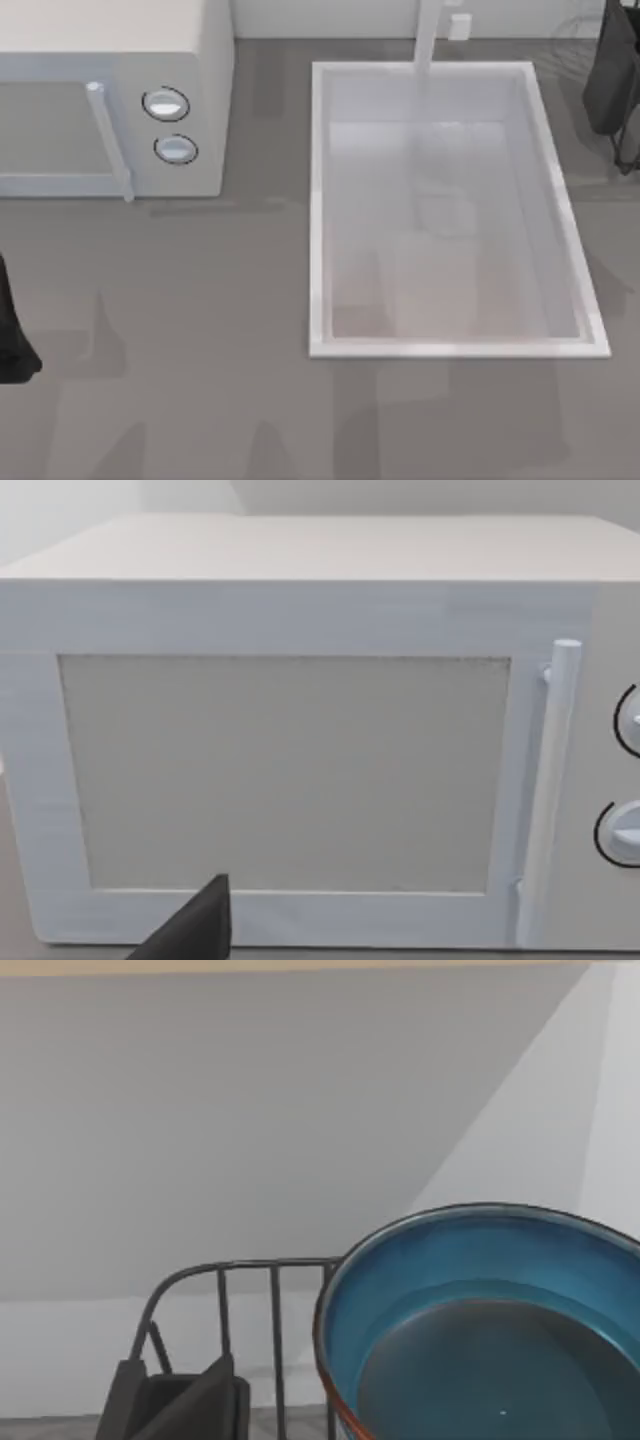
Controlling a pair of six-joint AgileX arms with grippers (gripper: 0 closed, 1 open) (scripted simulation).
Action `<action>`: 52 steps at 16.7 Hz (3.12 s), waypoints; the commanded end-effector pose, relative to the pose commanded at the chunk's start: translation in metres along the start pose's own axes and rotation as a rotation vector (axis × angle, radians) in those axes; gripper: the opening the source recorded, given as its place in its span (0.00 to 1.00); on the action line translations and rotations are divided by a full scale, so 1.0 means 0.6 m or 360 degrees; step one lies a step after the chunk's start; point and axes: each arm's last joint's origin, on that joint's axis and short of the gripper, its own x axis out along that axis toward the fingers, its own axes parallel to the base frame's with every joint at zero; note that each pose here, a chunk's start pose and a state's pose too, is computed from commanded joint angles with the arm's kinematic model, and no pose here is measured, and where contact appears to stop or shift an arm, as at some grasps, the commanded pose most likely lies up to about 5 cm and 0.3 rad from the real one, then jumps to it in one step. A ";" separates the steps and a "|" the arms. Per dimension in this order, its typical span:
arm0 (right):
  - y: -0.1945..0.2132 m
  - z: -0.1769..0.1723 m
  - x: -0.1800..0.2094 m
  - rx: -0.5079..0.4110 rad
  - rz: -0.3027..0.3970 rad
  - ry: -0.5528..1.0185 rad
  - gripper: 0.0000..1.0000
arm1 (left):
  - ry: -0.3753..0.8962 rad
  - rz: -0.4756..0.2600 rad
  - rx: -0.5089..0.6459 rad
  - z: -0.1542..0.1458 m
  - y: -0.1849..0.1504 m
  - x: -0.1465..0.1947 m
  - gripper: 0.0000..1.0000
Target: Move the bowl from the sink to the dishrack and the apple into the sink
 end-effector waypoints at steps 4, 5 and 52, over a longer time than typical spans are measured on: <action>0.039 -0.015 -0.114 0.0001 -0.0026 0.0082 1.00 | 0.0000 0.0000 0.0000 0.000 0.000 0.000 1.00; 0.048 -0.023 -0.142 -0.0004 -0.0028 0.0091 1.00 | 0.0000 0.0000 0.0000 0.000 0.000 0.000 1.00; 0.092 -0.138 -0.313 -0.0105 0.0011 0.0131 1.00 | 0.0000 0.0000 0.0000 0.000 0.000 0.000 1.00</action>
